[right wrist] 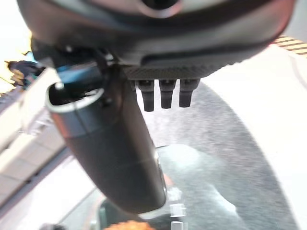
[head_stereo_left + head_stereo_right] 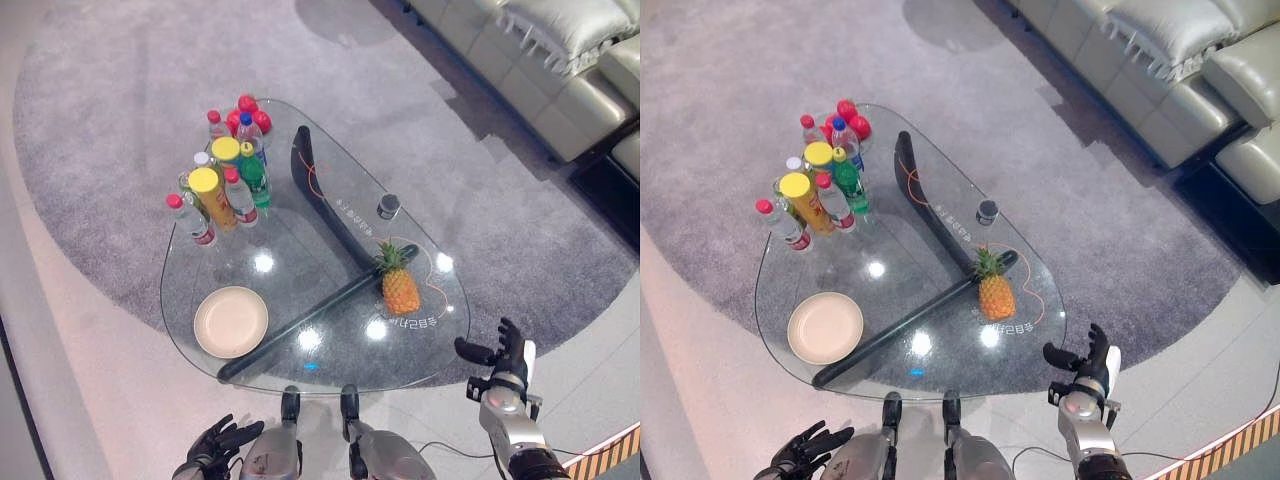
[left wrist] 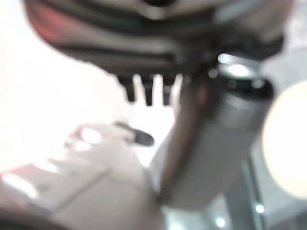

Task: Pick up the fruit to the plate

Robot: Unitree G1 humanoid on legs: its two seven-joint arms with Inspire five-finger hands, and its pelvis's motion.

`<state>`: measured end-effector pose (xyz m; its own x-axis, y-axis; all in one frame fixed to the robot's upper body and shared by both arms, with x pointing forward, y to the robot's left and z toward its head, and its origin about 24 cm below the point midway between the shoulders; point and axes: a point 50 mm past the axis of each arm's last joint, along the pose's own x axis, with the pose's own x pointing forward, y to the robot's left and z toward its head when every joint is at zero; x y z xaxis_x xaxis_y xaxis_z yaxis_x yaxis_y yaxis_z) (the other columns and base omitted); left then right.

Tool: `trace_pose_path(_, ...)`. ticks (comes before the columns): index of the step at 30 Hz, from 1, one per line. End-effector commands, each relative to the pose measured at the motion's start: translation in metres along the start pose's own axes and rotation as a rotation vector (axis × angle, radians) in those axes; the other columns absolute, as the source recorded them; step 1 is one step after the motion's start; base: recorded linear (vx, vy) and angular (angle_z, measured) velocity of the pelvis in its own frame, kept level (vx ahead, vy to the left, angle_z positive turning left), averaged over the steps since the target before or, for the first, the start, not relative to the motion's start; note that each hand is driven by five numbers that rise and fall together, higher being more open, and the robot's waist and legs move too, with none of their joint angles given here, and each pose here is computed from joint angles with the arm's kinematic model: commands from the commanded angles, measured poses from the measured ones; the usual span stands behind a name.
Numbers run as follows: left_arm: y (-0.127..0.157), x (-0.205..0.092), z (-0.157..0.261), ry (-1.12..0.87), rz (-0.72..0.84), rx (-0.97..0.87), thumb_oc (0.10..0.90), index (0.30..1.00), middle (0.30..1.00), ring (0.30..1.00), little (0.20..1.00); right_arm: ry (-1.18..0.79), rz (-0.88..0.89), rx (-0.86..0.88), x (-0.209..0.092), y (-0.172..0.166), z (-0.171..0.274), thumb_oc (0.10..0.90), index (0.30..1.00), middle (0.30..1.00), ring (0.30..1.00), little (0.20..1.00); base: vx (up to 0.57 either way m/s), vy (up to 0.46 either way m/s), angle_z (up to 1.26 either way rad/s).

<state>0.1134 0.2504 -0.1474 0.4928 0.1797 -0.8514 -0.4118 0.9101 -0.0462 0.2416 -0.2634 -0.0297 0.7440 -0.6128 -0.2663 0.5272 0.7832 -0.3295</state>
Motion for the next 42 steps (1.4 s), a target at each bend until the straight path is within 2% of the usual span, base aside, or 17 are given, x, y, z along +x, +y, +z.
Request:
trace_pose_path(1, 0.006, -0.002, -0.008, 0.026, 0.025, 0.003, 0.8, 0.9, 0.9, 0.9, 0.9, -0.297, -0.128, 0.041, 0.014, -0.029, 0.068, 0.8, 0.9, 0.9, 0.9, 0.9, -0.04, 0.029, 0.01)
trace_pose_path(11, -0.01, 0.004, 0.017, -0.04, -0.016, -0.015, 0.8, 0.9, 0.9, 0.9, 0.9, -0.524, -0.142, 0.118, 0.013, -0.017, 0.147, 0.8, 0.9, 0.9, 0.9, 0.9, -0.04, 0.023, 0.06)
trace_pose_path(25, -0.037, 0.007, 0.037, -0.106, -0.095, -0.052, 0.8, 0.9, 0.9, 0.9, 0.9, -0.647, -0.05, 0.145, 0.009, 0.004, 0.204, 0.8, 0.9, 0.9, 0.9, 0.9, -0.03, 0.049, 0.01)
trace_pose_path(30, -0.045, 0.008, 0.042, -0.123, -0.113, -0.066, 0.8, 0.9, 0.9, 0.9, 0.9, -0.661, -0.027, 0.158, 0.006, 0.01, 0.215, 0.8, 0.9, 0.9, 0.9, 0.9, -0.01, 0.029, 0.0)
trace_pose_path(42, -0.049, 0.008, 0.044, -0.13, -0.125, -0.079, 0.8, 0.9, 0.9, 0.9, 0.9, -0.588, -0.031, 0.144, 0.016, 0.014, 0.208, 0.8, 0.9, 0.9, 0.9, 0.9, 0.0, 0.018, 0.0)
